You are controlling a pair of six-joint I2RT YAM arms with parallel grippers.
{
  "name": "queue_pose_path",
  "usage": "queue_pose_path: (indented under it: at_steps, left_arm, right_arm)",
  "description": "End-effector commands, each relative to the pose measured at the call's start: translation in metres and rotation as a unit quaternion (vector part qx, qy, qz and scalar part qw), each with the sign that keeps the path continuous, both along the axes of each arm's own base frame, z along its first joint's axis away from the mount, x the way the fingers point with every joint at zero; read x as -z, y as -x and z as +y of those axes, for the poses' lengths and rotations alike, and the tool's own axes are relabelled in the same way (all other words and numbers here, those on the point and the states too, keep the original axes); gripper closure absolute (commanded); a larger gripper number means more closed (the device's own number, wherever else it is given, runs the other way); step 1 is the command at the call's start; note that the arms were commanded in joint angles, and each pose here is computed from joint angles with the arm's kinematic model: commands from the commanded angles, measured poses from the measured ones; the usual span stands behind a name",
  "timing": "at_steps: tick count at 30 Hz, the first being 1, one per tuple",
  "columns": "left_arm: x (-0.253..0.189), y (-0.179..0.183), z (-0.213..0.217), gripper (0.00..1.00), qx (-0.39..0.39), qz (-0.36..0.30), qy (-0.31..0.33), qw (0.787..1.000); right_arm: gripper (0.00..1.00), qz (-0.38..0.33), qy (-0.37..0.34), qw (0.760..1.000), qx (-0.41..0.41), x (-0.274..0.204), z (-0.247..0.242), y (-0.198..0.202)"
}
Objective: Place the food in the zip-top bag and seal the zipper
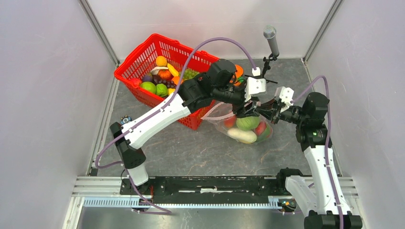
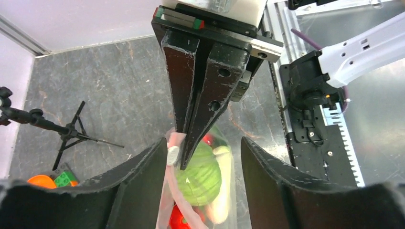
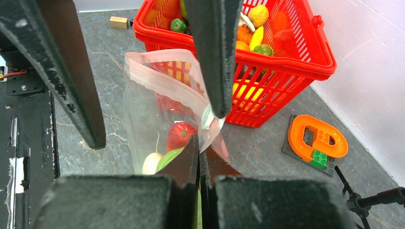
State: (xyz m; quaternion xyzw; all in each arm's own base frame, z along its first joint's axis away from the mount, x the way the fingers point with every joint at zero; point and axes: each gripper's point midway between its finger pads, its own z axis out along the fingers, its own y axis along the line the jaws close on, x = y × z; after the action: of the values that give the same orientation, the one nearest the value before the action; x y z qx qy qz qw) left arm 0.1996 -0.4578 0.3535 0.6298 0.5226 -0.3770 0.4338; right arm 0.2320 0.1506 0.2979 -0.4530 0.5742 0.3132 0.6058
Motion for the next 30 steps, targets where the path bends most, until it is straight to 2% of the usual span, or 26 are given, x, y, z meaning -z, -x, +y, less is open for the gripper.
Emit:
queue_pose_path:
  at_steps: [1, 5, 8, 10, 16, 22, 30]
  left_arm:
    - [-0.013, -0.009, 0.002, 0.34, -0.02, -0.031, 0.009, 0.999]
    - [-0.025, -0.017, -0.002, 0.29, -0.042, -0.043, 0.048, 0.997]
    - [-0.025, -0.022, -0.002, 0.3, -0.054, -0.051, 0.054, 0.996]
    - [-0.018, -0.024, -0.003, 0.41, -0.052, -0.049, 0.043, 0.997]
    - [-0.006, -0.018, -0.004, 0.52, -0.031, -0.034, 0.022, 0.999]
    - [-0.007, -0.018, 0.004, 0.7, -0.032, -0.032, 0.015, 0.999]
    - [0.006, -0.025, 0.018, 0.79, -0.05, -0.023, -0.012, 0.998]
  right_arm:
    - [1.0, -0.042, 0.003, 0.999, -0.009, -0.023, 0.002, 0.004]
    - [1.0, -0.043, 0.004, 0.999, -0.011, -0.023, 0.003, 0.005]
    - [1.0, -0.045, 0.006, 0.999, -0.013, -0.023, 0.003, 0.005]
    - [1.0, -0.045, 0.006, 0.999, -0.013, -0.023, 0.003, 0.006]
    - [1.0, -0.043, 0.008, 0.999, -0.011, -0.02, 0.002, 0.004]
    - [1.0, -0.042, 0.01, 0.999, -0.005, -0.018, 0.001, 0.002]
    - [1.0, -0.048, 0.012, 0.999, 0.021, -0.02, -0.003, -0.003]
